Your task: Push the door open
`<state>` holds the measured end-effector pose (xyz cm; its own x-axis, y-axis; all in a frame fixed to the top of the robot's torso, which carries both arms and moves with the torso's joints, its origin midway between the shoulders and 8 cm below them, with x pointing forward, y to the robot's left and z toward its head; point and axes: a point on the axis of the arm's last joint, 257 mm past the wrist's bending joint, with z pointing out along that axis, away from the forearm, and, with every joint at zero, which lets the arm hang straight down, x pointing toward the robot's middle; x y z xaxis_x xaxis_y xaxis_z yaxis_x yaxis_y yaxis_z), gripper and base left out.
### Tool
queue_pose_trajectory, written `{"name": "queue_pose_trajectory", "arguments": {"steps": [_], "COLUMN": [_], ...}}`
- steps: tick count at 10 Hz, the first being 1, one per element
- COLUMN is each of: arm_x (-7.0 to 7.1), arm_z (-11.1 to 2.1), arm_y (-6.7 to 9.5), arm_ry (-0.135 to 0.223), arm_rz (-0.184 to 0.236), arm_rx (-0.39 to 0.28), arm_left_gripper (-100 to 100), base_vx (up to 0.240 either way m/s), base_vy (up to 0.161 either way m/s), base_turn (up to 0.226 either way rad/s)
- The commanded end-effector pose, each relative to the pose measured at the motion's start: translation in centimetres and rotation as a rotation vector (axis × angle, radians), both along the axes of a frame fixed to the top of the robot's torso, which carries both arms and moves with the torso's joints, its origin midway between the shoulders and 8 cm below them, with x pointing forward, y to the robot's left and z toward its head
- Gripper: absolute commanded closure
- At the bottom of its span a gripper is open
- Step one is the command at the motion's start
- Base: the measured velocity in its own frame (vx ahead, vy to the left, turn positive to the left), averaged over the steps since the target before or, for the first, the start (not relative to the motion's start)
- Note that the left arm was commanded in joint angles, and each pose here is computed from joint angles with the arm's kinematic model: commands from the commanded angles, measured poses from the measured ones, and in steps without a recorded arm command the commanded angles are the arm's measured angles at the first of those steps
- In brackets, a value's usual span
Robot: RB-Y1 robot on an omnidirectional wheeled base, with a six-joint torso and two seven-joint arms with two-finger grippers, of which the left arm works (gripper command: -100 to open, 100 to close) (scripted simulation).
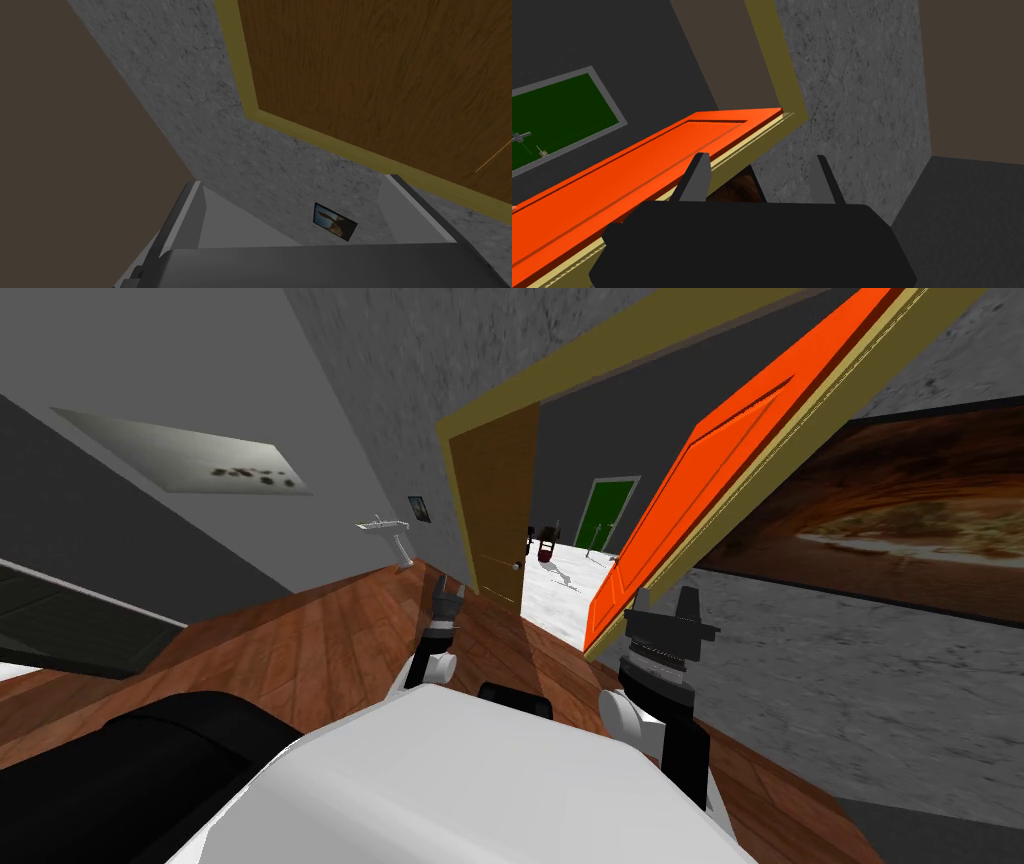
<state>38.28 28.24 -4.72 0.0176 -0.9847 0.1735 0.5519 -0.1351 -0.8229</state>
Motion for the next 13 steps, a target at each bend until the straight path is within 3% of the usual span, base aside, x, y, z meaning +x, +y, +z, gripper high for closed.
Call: {"name": "queue_pose_trajectory", "arguments": {"steps": [1,13], "arm_x": [0.4,4.3], "arm_z": [-1.1,-9.2], "arm_y": [-0.3,-1.5], "arm_ry": [0.009,0.090], "arm_rz": [-0.030,-0.212], "arm_rx": [-0.036,-0.323], "arm_left_gripper": [-100,-100], "base_vx": [0.120,0.090], "base_vy": [0.059,0.057], "base_turn": [-0.107,-0.097]}}
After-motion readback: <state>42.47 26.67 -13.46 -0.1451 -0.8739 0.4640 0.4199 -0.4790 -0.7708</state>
